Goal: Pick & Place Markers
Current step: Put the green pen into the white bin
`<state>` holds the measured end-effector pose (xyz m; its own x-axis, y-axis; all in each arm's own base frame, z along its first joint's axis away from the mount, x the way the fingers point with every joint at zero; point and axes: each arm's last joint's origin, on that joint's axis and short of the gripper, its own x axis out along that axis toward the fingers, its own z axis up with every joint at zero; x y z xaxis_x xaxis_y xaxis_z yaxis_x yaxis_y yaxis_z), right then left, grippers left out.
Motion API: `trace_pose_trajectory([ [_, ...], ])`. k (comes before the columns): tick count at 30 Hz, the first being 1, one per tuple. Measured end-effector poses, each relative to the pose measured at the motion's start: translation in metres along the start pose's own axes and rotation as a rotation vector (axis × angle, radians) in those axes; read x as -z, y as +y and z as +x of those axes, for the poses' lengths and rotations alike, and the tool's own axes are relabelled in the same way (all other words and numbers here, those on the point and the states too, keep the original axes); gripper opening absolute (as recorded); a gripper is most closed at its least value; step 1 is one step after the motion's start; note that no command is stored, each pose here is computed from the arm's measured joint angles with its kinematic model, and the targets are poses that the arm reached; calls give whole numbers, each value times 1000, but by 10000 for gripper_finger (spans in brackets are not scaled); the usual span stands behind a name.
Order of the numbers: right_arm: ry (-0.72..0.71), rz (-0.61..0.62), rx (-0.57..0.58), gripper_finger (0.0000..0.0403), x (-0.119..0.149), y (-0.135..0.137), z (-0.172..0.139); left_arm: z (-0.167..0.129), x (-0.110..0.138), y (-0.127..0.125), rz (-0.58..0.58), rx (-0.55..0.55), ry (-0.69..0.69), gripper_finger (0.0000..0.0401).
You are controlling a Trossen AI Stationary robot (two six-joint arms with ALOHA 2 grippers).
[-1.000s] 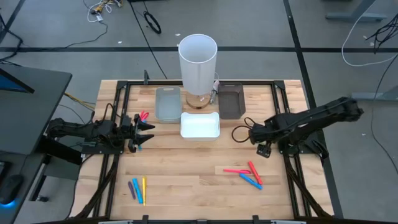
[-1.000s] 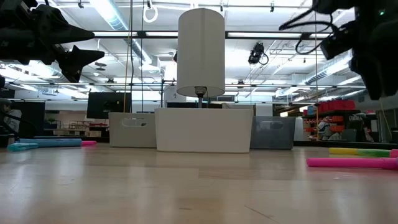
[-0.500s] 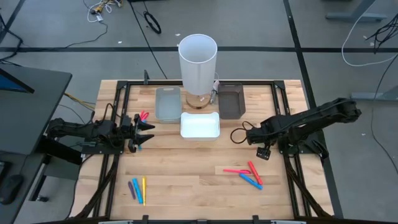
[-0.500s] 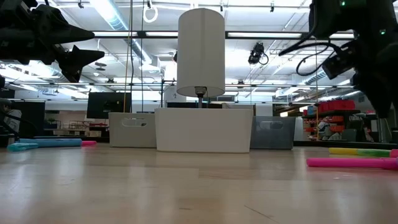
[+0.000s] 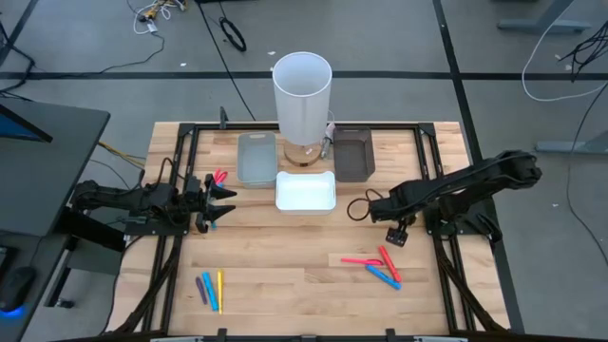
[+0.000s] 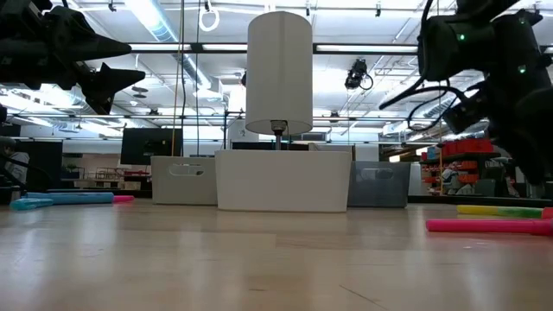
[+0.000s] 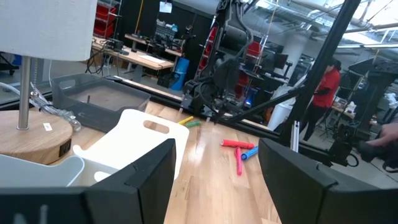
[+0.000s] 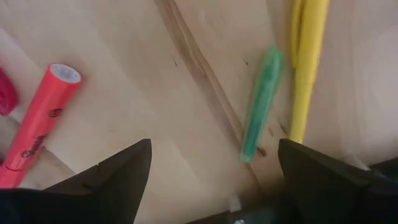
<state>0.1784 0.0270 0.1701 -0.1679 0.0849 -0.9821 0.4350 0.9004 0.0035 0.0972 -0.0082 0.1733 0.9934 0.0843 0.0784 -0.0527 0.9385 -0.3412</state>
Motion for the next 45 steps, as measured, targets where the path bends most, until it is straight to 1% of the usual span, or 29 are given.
trace_pose_trajectory([
  [4,30,13,-3,352,1,-4,8,0,0,0,0,0,0,234],
  [9,8,-4,-27,352,-2,-6,12,0,0,0,0,0,1,234],
  [14,10,12,-48,352,-5,-11,18,0,0,0,0,0,0,234],
  [25,50,18,-92,352,-10,-19,35,0,0,0,0,0,1,234],
  [32,54,10,-102,348,-12,-21,36,0,0,0,0,0,0,234],
  [34,54,9,-102,339,-12,-21,36,0,0,0,0,0,0,234],
  [37,54,11,-99,313,-11,-21,36,0,0,0,0,0,0,234],
  [45,49,22,-98,223,-12,-21,37,0,0,0,0,0,0,234],
])
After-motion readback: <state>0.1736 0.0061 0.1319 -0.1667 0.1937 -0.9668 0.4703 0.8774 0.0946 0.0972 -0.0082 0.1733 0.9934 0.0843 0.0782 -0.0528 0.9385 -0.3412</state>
